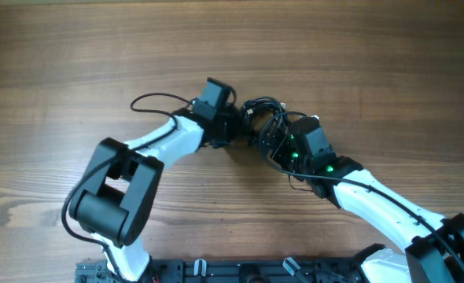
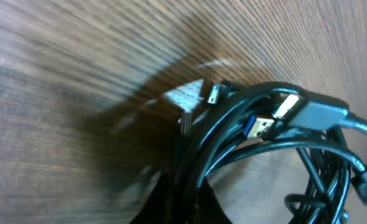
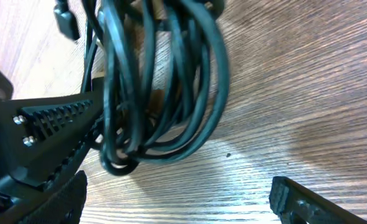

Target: Untangle cables

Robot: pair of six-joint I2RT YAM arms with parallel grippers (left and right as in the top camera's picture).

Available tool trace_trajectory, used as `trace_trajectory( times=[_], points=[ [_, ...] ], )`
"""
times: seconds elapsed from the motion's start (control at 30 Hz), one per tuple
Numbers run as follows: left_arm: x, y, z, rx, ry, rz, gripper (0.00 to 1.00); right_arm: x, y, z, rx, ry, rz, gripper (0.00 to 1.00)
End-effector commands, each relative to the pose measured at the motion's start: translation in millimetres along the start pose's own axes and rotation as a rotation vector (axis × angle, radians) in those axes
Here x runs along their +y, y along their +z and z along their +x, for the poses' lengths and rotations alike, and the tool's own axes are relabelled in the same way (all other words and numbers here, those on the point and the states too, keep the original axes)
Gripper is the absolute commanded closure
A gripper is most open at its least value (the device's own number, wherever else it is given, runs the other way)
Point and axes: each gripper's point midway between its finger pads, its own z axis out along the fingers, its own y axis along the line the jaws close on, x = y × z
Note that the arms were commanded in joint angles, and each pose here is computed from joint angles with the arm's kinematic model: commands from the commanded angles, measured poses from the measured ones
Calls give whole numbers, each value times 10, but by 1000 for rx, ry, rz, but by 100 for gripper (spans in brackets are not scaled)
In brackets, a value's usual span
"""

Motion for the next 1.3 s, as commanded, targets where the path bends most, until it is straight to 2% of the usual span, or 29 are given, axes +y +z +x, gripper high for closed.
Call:
trace_trajectory(
  times=[0.0,0.03,0.1,0.13,0.2,0.3,0.37,0.47,0.57,0.63,0.73,0.87,0.9,0.93,0.97,1.07,1.13,1.2,1.27],
  points=[
    [135,-48,164,146,160,31,55,-33,16,-20,-16,-13,15,2],
    [146,-95,156,145,187,28,38,-29,16,-22,-17,-21,13,1],
    [108,-245,133,132,263,39,21,-22,16,-25,-18,-21,10,1],
    [45,-327,129,118,314,56,16,-18,16,-29,-20,-21,9,0],
    [-107,-502,88,65,422,87,17,-15,14,-52,-29,-21,7,0],
    [-275,-699,-150,-95,576,36,32,-111,-4,-190,-56,18,28,0],
    [-326,-739,-293,-178,651,-16,32,-206,-23,-286,-71,52,48,0],
    [-563,-721,-381,-296,892,-23,32,-442,-70,-405,-72,150,101,0],
    [-749,-590,-332,-348,1078,-16,31,-496,-83,-424,-69,167,113,0],
    [-700,-432,-345,-360,1101,-64,30,-500,-83,-422,-68,166,115,0],
    [-510,-115,-267,-291,1130,-107,28,-501,-83,-420,-68,167,115,0],
    [-254,157,-224,-218,1117,-156,28,-500,-83,-421,-68,166,115,0],
    [-201,205,-217,-204,1114,-166,33,-500,-83,-421,-68,166,115,0],
    [-164,230,-211,-194,1112,-174,53,-500,-83,-421,-68,166,115,0],
    [-120,229,-223,-193,1091,-194,64,-500,-83,-421,-68,166,115,0],
    [62,135,-407,-279,854,-304,76,-500,-83,-420,-67,164,115,0],
    [327,36,-477,-328,575,-394,80,-464,-78,-411,-57,135,99,0],
    [524,22,-374,-284,356,-410,80,-356,-68,-379,-28,61,50,0],
    [538,91,-130,-145,243,-347,77,-271,-61,-331,-1,-1,11,0]
  ],
)
